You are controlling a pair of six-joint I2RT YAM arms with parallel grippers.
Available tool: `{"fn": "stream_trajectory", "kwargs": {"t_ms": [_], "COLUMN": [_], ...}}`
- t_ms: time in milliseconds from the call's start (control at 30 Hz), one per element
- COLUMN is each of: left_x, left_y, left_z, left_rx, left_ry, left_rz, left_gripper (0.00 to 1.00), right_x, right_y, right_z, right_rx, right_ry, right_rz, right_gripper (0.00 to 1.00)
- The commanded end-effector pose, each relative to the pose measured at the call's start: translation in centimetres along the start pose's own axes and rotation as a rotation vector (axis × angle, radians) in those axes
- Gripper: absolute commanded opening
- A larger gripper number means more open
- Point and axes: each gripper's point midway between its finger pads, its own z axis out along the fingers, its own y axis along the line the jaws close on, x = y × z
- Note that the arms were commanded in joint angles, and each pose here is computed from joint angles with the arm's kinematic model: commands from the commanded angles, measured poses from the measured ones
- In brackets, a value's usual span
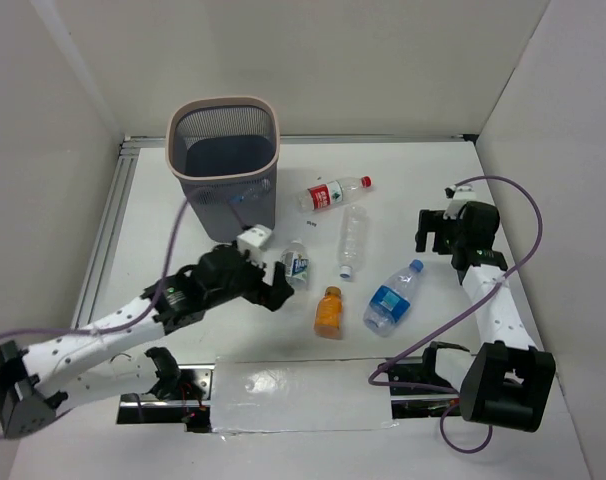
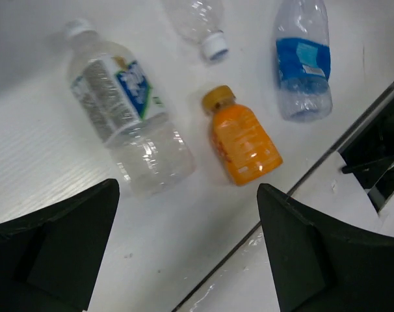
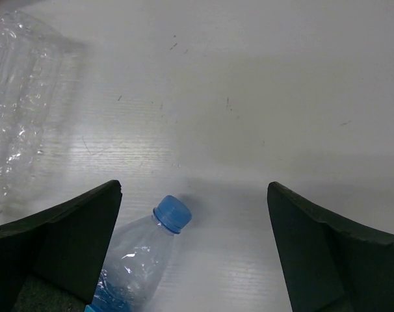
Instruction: Put the plastic bottles in the bin
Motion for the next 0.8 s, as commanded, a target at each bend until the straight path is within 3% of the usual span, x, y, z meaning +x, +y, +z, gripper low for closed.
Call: {"fn": "stream_trajectory", "kwargs": {"t_ms": [0,100,133,167,200,267,300,333,367,400,433,467,767], "left_x": [-1.3,0.2,0.4,0.3,0.3,-0.1,-0.3,-0.7,-0.1,-0.5,-0.1,0.4,3.9], "left_y": [-2.3,-1.3,-1.0,-0.9,-1.0,-0.6,-0.1,0.2,0.6,1.0,1.2,1.9,4.5], "left_z": [2.3,5.1,5.5,6.0,6.5,7.2,7.5,7.8,8.3,8.6,8.9,9.4,13.0], "left_rx": [-0.061,-0.181,-0.205,-0.216,-0.215,-0.229,-0.245,-0.256,-0.276,-0.294,-0.300,-0.320,-0.428], "left_ry": [-0.019,0.078,0.092,0.088,0.084,0.065,0.055,0.050,0.070,0.061,0.073,0.093,0.190], "left_rz": [0.089,0.068,0.062,0.064,0.063,0.055,0.049,0.041,0.048,0.032,0.035,0.035,0.034], "left_gripper": [1.00,1.00,1.00,1.00,1.00,1.00,1.00,1.00,1.00,1.00,1.00,1.00,1.00], "right_x": [-1.8,-1.4,-0.7,-0.9,-0.8,-0.8,-0.8,-0.8,-0.8,-0.5,0.0,-0.1,0.6], "right_y": [0.8,2.4,2.9,3.1,3.1,3.3,3.3,3.3,3.5,3.7,3.7,3.9,4.3], "right_z": [-0.8,-1.3,-1.2,-1.2,-1.0,-1.0,-1.0,-1.0,-1.1,-1.0,-0.9,-0.9,-0.8], "right_rx": [-0.064,-0.193,-0.226,-0.236,-0.238,-0.255,-0.255,-0.255,-0.265,-0.278,-0.281,-0.292,-0.313], "right_ry": [-0.040,-0.014,0.011,0.015,0.023,0.031,0.031,0.031,0.029,0.034,0.051,0.049,0.056], "right_rz": [-0.092,-0.188,-0.178,-0.176,-0.173,-0.160,-0.160,-0.160,-0.159,-0.165,-0.159,-0.158,-0.144], "right_gripper": [1.00,1.00,0.95,0.70,0.57,0.35,0.30,0.32,0.39,0.53,0.79,0.83,0.92]}}
